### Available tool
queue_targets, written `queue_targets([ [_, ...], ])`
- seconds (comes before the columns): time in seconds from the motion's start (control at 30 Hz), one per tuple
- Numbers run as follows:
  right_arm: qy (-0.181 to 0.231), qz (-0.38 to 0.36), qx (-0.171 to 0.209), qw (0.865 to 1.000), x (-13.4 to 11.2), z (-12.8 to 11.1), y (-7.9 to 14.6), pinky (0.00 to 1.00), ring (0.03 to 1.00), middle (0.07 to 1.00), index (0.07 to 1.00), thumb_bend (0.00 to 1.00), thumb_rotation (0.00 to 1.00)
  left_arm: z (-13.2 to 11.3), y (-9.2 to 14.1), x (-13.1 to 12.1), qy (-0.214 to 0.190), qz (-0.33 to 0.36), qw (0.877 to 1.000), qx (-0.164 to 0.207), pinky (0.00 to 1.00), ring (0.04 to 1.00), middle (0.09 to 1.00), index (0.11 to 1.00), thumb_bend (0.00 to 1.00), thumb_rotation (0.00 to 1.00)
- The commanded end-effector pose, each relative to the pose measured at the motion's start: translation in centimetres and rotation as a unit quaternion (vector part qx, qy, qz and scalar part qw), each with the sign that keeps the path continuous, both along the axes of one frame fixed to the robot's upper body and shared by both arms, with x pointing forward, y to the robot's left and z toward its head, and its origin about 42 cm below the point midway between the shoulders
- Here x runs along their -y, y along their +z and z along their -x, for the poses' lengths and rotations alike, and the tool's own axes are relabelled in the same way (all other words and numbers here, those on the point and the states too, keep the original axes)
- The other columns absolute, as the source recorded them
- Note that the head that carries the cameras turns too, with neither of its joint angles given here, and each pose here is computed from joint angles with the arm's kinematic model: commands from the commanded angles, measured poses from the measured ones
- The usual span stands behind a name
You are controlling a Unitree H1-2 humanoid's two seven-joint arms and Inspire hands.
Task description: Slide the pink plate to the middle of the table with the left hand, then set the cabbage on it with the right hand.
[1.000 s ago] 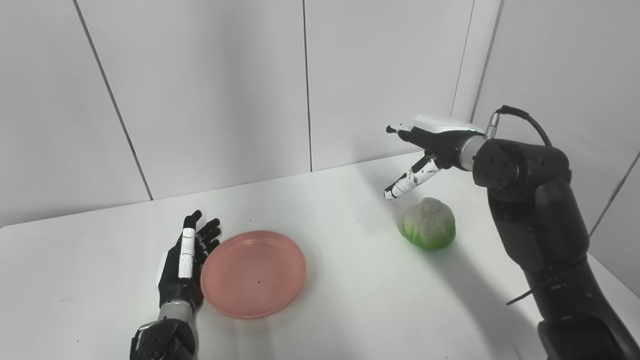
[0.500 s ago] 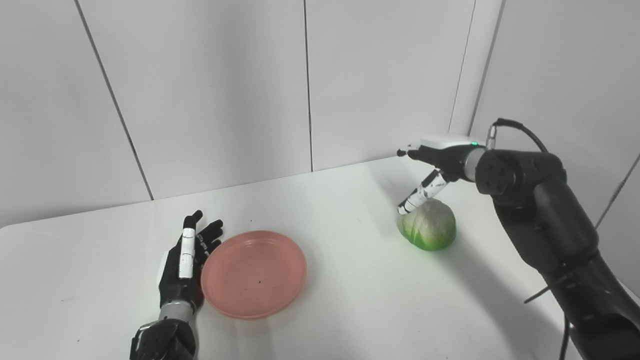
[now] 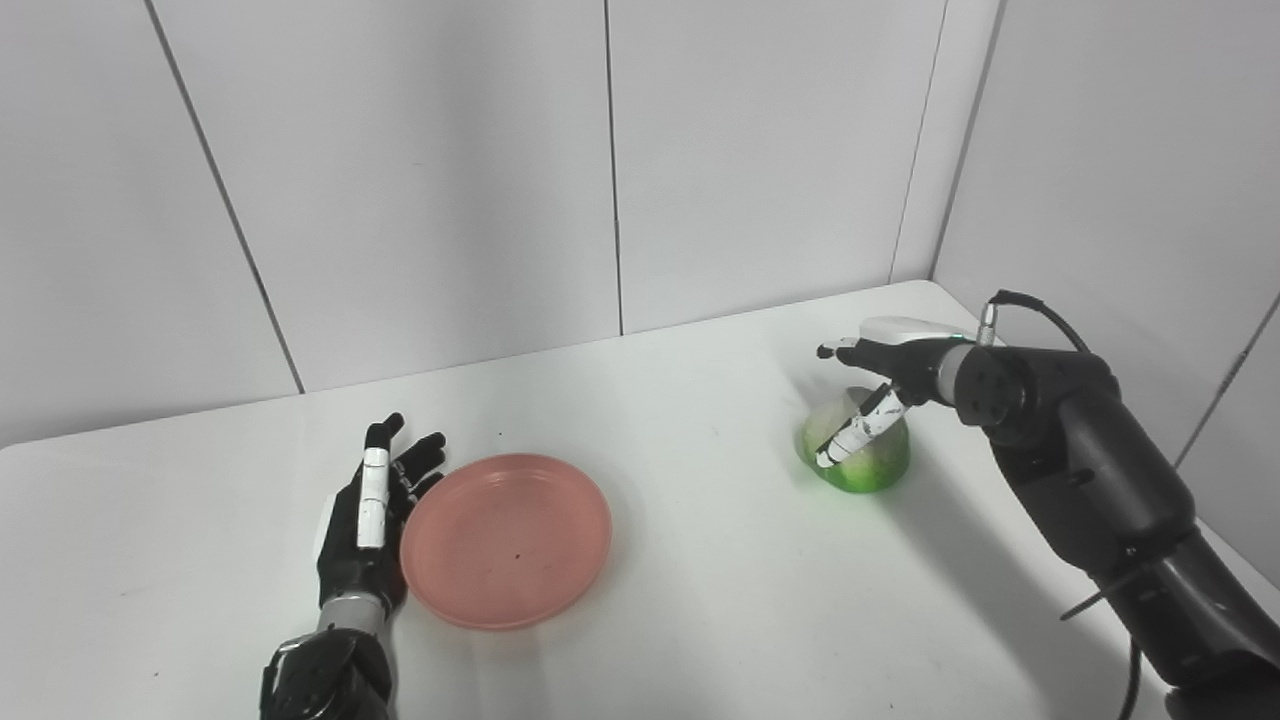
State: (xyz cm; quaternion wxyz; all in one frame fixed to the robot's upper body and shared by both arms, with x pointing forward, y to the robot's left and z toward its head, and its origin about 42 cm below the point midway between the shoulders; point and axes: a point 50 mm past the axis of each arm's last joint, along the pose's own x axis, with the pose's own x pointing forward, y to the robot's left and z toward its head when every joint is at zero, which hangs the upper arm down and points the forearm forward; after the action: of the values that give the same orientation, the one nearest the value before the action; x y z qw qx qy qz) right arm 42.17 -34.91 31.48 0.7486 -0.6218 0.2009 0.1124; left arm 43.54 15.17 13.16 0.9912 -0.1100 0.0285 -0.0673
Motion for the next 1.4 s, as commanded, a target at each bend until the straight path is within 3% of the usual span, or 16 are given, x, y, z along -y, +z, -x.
queue_targets([
  [0.0,0.0,0.019,0.05,0.999,0.6,-0.5,2.6,0.78,0.955,1.0,0.956,1.0,0.45,-0.3,0.5,0.3,-0.005,-0.006,1.0,-0.002,0.84,0.82,0.748,0.907,0.96,0.88],
  [0.3,-0.003,0.035,0.057,0.998,1.7,-1.2,1.6,0.77,0.967,1.0,0.942,1.0,0.44,-0.1,0.3,0.5,-0.003,-0.009,1.0,-0.004,0.82,0.807,0.739,0.91,0.95,0.89],
  [0.63,-0.001,0.031,0.032,0.999,1.8,-1.3,0.2,0.75,0.976,1.0,0.942,1.0,0.42,0.2,0.4,0.6,-0.002,-0.007,1.0,-0.005,0.82,0.791,0.735,0.915,0.94,0.89],
  [0.93,0.004,0.03,-0.006,1.0,1.2,-1.0,-2.2,0.65,0.884,0.973,0.915,1.0,0.36,0.3,0.4,0.6,-0.001,-0.01,1.0,-0.006,0.81,0.791,0.728,0.908,0.95,0.89],
  [1.0,-0.003,-0.015,0.009,1.0,1.3,-0.7,-3.1,0.63,0.847,0.964,0.888,1.0,0.28,0.4,0.3,0.6,-0.001,-0.013,1.0,-0.006,0.81,0.792,0.735,0.912,0.94,0.9],
  [1.2,0.001,-0.056,0.05,0.997,2.1,-0.3,-5.1,0.63,0.809,0.898,0.839,1.0,0.24,0.4,0.2,0.6,0.0,-0.01,1.0,-0.009,0.8,0.789,0.723,0.914,0.95,0.9],
  [1.37,-0.005,-0.059,0.069,0.996,2.6,-0.3,-5.8,0.49,0.639,0.739,0.811,1.0,0.21,0.4,0.3,0.6,0.001,-0.008,1.0,-0.01,0.8,0.794,0.732,0.917,0.94,0.9],
])
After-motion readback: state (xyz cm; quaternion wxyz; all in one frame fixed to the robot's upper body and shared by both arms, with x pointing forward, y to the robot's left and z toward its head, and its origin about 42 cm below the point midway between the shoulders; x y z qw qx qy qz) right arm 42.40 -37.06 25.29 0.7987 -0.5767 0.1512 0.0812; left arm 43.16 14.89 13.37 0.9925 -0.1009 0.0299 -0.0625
